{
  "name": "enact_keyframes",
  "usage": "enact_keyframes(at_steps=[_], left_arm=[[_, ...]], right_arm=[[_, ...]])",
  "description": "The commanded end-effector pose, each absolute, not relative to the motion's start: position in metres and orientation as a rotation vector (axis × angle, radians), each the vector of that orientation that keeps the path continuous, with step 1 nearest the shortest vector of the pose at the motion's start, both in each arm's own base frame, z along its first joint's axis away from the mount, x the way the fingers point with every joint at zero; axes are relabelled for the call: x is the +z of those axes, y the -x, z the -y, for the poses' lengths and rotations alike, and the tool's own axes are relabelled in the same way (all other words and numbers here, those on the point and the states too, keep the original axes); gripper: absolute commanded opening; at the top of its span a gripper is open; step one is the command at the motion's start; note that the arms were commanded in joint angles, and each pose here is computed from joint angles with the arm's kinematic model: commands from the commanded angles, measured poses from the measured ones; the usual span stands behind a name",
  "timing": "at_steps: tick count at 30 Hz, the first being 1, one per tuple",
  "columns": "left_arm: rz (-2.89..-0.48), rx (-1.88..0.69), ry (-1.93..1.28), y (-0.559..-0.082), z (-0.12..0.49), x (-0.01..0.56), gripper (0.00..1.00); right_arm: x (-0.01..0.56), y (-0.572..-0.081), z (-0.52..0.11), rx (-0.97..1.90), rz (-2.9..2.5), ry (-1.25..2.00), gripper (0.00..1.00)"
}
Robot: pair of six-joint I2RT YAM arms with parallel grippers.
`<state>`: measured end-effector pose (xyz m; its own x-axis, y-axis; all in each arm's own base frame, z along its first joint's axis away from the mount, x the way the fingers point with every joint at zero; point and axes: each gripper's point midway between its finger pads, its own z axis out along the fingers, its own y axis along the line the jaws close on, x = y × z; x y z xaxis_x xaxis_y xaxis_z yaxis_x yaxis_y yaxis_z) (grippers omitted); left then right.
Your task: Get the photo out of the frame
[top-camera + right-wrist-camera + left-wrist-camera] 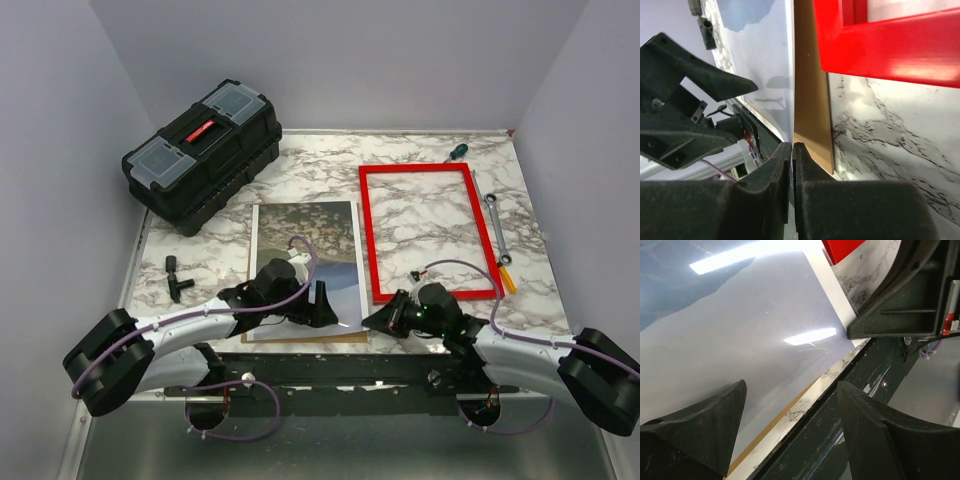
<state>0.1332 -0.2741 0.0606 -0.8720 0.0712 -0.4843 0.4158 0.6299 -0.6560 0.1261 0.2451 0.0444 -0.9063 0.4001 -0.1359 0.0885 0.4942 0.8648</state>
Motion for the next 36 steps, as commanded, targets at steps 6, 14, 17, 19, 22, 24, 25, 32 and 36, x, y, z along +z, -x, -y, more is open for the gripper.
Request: enact_keyframes(at_steps=[6, 14, 17, 19, 22, 24, 25, 32, 36], left_arm=[[-2.227, -0.939, -0.659, -0.135, 0.283, 0.093, 0.76], [-2.153, -0.704, -0.78, -0.134, 0.28, 0.101, 0.75], [-2.188, -0.684, -0.767, -0.137, 0.284, 0.099, 0.75], [-2.243, -0.68, -0.696, -0.141, 0.285, 0.097, 0.74], [-2.321, -0.723, -0.583, -0.146, 0.287, 0.09, 0.74], [-2.368, -0.762, -0.502, -0.151, 0.287, 0.085, 0.74], [-2.386, -0.778, -0.468, -0.154, 0.287, 0.082, 0.74], [-2.462, -0.764, -0.377, -0.166, 0.288, 0.064, 0.74], [-2.492, -0.8, -0.337, -0.164, 0.293, 0.054, 0.74]], right_arm=[[0.054, -0.13, -0.256, 1.421, -2.409, -0.349, 0.0], [0.074, -0.124, -0.26, 1.485, -2.334, -0.189, 0.0], [0.081, -0.125, -0.262, 1.481, -2.3, -0.095, 0.0], [0.082, -0.126, -0.261, 1.452, -2.267, -0.008, 0.0], [0.078, -0.124, -0.261, 1.438, -2.218, 0.116, 0.01], [0.074, -0.122, -0.261, 1.426, -2.211, 0.171, 0.03], [0.073, -0.122, -0.261, 1.426, -2.21, 0.182, 0.05], [0.058, -0.121, -0.259, 1.437, -2.243, 0.094, 0.12], [0.059, -0.122, -0.261, 1.461, -2.229, 0.069, 0.18]])
